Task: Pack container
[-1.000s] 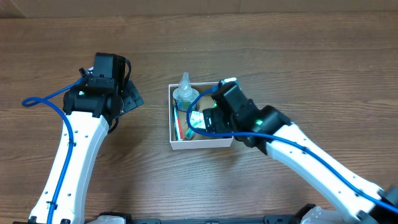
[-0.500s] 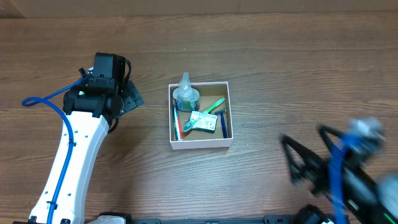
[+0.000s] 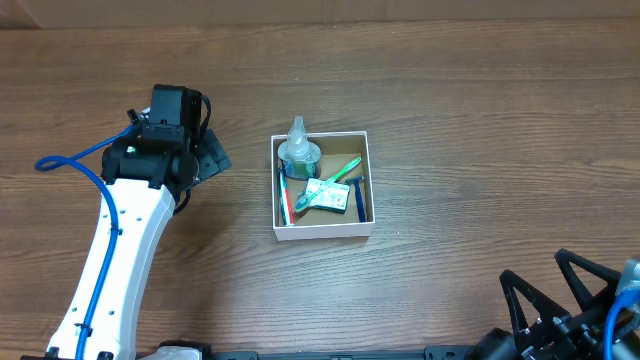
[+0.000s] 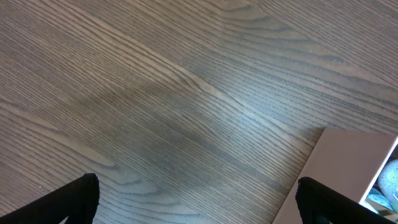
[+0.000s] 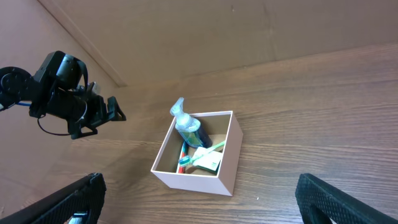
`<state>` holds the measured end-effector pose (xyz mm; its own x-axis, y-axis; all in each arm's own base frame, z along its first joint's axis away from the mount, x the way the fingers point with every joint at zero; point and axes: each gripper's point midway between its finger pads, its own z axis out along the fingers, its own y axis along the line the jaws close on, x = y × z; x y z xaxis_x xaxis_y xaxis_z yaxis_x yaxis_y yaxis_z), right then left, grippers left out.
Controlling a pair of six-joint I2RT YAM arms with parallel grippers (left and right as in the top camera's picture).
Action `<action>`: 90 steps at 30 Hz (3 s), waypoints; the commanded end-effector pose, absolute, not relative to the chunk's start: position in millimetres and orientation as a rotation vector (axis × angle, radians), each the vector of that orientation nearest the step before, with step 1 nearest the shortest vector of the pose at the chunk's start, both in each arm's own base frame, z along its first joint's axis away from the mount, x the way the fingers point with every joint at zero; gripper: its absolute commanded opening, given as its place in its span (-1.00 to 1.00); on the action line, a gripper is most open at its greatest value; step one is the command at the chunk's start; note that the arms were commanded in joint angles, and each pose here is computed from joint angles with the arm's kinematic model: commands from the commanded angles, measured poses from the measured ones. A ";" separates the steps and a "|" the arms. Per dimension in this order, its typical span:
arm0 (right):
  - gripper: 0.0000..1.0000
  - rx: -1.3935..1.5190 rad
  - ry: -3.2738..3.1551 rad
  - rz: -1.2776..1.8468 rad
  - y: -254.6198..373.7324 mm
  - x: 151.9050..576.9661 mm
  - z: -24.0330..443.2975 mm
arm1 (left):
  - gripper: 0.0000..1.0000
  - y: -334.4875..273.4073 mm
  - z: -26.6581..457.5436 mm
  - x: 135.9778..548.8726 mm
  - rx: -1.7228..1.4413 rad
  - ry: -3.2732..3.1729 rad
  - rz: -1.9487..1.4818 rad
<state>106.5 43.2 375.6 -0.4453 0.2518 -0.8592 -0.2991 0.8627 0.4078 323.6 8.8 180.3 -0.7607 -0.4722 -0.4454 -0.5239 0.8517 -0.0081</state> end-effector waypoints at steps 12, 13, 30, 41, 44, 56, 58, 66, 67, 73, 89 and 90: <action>1.00 0.113 1.872 0.475 20.3 125.1 373.1 | 1.00 9.1 185.4 326.5 -0.708 2.580 0.167; 1.00 0.167 1.849 0.439 13.2 127.8 369.3 | 1.00 9.1 185.4 326.5 -0.708 2.580 0.167; 1.00 0.035 1.513 0.447 55.8 198.7 279.2 | 1.00 9.1 185.4 326.5 -0.708 2.580 0.167; 1.00 0.034 1.618 0.392 61.6 228.9 196.3 | 1.00 9.1 185.4 326.5 -0.708 2.580 0.167; 1.00 0.032 1.649 0.384 62.4 231.1 181.1 | 1.00 9.1 185.4 326.5 -0.708 2.580 0.167; 1.00 0.031 1.672 0.373 62.5 233.3 167.4 | 1.00 9.1 185.4 326.5 -0.708 2.580 0.167; 1.00 0.031 1.672 0.373 62.5 233.4 167.4 | 1.00 9.1 185.4 326.5 -0.708 2.580 0.167; 1.00 0.031 1.672 0.373 62.5 233.4 167.4 | 1.00 9.1 185.4 326.5 -0.708 2.580 0.167; 1.00 0.031 1.672 0.373 62.5 233.4 167.4 | 1.00 9.1 185.4 326.5 -0.708 2.580 0.167; 1.00 0.031 1.672 0.373 62.5 233.4 167.4 | 1.00 9.1 185.4 326.5 -0.708 2.580 0.167; 1.00 0.031 1.672 0.373 62.5 233.4 167.4 | 1.00 6.9 212.0 319.0 -0.692 2.502 0.116; 1.00 0.031 1.672 0.373 62.5 233.4 167.4 | 1.00 7.7 228.6 313.1 -0.688 2.450 0.087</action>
